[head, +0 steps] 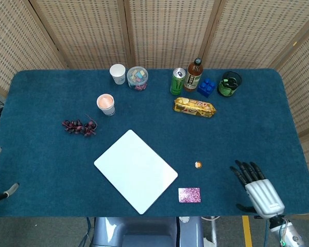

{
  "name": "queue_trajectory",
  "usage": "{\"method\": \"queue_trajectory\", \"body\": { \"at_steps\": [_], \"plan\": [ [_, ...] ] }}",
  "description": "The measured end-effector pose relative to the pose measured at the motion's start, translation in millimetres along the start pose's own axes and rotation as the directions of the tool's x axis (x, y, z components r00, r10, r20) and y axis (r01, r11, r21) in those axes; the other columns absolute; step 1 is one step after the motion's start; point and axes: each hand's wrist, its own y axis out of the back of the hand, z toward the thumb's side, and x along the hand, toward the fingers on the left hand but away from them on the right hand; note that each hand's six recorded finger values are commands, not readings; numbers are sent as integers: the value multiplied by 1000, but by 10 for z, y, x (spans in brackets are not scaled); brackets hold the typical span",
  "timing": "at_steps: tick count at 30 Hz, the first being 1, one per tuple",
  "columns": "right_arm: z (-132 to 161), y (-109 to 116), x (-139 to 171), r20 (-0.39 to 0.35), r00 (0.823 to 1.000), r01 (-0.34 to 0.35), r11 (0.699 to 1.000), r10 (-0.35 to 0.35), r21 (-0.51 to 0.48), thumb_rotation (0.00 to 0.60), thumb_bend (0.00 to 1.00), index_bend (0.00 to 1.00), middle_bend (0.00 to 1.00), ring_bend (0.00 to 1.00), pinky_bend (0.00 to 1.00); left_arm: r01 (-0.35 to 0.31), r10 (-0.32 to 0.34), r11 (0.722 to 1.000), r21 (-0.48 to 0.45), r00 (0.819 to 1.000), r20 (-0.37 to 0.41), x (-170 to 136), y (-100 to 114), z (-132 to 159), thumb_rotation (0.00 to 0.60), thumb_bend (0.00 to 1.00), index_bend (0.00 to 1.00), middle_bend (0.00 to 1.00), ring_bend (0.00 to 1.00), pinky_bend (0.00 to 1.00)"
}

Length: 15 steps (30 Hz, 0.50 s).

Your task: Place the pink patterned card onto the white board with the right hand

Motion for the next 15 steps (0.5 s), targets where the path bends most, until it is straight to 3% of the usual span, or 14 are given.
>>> {"method": "queue_trajectory", "body": {
  "at_steps": [6,12,15],
  "plan": [
    [386,-208,-352,-153,983,-89,994,99,70,600,0,208,0,0,0,8,-8,1000,5,1000,-16,39,-25,-24,600,0,0,0,0,0],
    [634,-392,-594,-193,969,-134,984,155,117,600,5,224,0,0,0,25,-24,1000,9,999,-29,75,-65,-51,600,0,0,0,0,0],
    [713,-483,-666,-193,965,-156,979,179,128,600,56,242,0,0,0,28,-27,1000,9,999,-30,87,-74,-53,600,0,0,0,0,0]
  ]
}}
